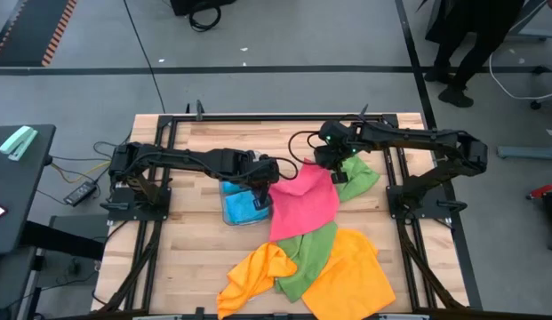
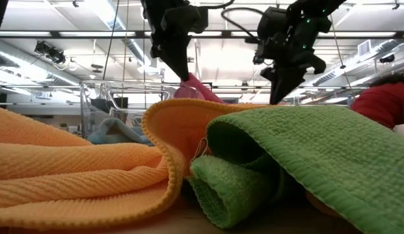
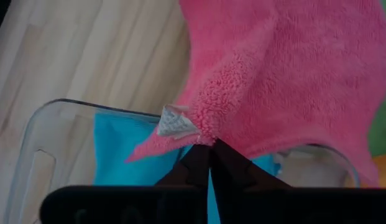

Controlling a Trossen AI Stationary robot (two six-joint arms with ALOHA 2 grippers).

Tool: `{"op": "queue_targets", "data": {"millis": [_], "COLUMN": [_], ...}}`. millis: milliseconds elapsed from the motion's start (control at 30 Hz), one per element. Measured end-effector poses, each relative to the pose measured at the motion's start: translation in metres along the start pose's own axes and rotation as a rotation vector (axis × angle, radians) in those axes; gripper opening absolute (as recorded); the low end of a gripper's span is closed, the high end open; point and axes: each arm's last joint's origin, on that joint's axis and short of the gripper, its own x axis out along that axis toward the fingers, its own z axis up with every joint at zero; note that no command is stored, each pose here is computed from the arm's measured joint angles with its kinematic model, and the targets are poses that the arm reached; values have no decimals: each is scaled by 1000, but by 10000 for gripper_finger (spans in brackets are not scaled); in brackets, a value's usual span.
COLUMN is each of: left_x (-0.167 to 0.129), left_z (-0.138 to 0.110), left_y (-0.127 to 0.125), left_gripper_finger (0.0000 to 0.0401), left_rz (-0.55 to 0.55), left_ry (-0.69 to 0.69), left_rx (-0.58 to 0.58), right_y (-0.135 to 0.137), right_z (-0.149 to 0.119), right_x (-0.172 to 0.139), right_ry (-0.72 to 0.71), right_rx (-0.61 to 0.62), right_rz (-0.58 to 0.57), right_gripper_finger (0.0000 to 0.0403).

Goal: Fold microfiber towels
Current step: Fold the top pink towel

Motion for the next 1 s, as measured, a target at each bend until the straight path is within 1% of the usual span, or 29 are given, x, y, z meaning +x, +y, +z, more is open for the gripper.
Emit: {"op": "queue_targets", "data": {"millis": [67, 133, 200, 267, 333, 433, 500, 600, 667, 733, 767, 900, 1000], "left_x": [0, -1, -2, -3, -1, 4, 7, 10, 9, 9, 8, 1, -2], "left_z": [2, 4, 6, 7, 8, 6, 4, 5, 7, 9, 10, 16, 22], "left_y": [-1, -4, -9, -14, -20, -26, -29, -32, -33, -34, -33, -26, -22], "left_gripper_finger": [27, 27, 22, 15, 11, 14, 22, 30, 31, 26, 22, 9, 10], "left_rz": [-8, -20, -36, -45, -52, -52, -44, -24, -16, 4, 9, -27, -52], "left_ry": [-20, -48, -84, -109, -127, -121, -106, -122, -148, -174, -179, -228, -271], "left_rx": [-9, -3, 40, 111, 193, 308, 370, 422, 434, 390, 346, 148, 17], "right_y": [-2, 0, 1, 1, -2, -8, -6, 2, 11, 20, 23, 32, 43], "right_z": [-3, -8, -9, -10, -11, -5, 2, 18, 28, 36, 38, 42, 45], "right_x": [1, 1, 1, 1, 0, -2, -5, -8, -8, -8, -8, -9, -13], "right_ry": [18, 49, 54, 44, -8, -141, -207, -287, -337, -360, -360, -319, -317], "right_rx": [36, 70, 95, 146, 190, 231, 218, 127, 79, 67, 79, 187, 236], "right_rz": [19, 62, 91, 124, 186, 273, 293, 285, 289, 304, 304, 272, 295], "right_gripper_finger": [89, 115, 136, 151, 160, 161, 157, 151, 148, 147, 147, 147, 147]}}
